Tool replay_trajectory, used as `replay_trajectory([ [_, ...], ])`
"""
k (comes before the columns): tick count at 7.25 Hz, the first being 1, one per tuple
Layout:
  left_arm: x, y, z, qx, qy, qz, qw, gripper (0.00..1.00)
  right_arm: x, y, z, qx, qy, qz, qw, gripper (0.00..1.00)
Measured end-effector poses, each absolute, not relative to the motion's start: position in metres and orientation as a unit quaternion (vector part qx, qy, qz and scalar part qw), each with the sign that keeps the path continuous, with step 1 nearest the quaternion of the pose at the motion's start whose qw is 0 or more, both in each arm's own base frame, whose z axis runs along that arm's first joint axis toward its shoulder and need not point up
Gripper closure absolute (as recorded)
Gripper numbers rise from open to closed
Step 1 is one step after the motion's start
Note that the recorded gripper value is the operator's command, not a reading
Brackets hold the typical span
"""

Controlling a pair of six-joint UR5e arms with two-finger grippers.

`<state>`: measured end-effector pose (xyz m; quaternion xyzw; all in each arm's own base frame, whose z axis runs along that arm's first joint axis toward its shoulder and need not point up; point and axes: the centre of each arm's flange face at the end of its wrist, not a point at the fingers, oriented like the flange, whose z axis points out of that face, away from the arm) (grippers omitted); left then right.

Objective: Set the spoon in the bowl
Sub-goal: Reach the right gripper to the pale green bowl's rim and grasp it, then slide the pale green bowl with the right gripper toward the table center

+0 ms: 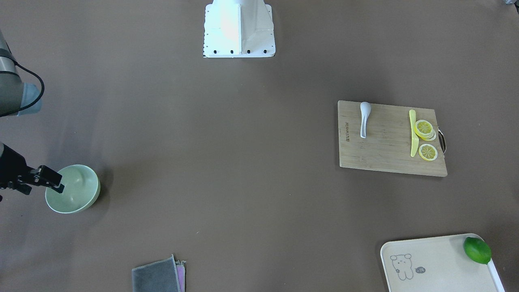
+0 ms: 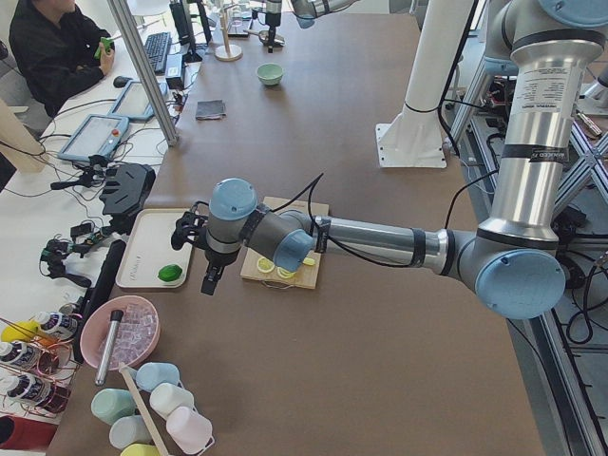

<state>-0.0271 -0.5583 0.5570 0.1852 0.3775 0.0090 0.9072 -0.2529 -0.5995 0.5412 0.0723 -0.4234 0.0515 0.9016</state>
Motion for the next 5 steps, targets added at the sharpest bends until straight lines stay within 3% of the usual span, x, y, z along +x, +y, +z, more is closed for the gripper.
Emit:
replay_trajectory([
  [1, -0.027, -0.558, 0.557, 0.185, 0.378, 0.009, 0.907, 0.02, -0.267, -0.597, 0.549, 0.07, -0.416, 0.051, 0.905, 0.0],
  [2, -0.027, -0.558, 0.557, 0.185, 0.378, 0.009, 0.907, 0.02, -0.273, -0.594, 0.556, 0.067, -0.413, 0.048, 0.907, 0.29],
  [3, -0.026, -0.558, 0.556, 0.185, 0.378, 0.009, 0.907, 0.02, -0.276, -0.591, 0.559, 0.064, -0.412, 0.048, 0.908, 0.99],
  [5, -0.025, -0.561, 0.554, 0.186, 0.378, 0.01, 0.907, 0.02, -0.277, -0.59, 0.552, 0.057, -0.424, 0.045, 0.903, 1.0],
])
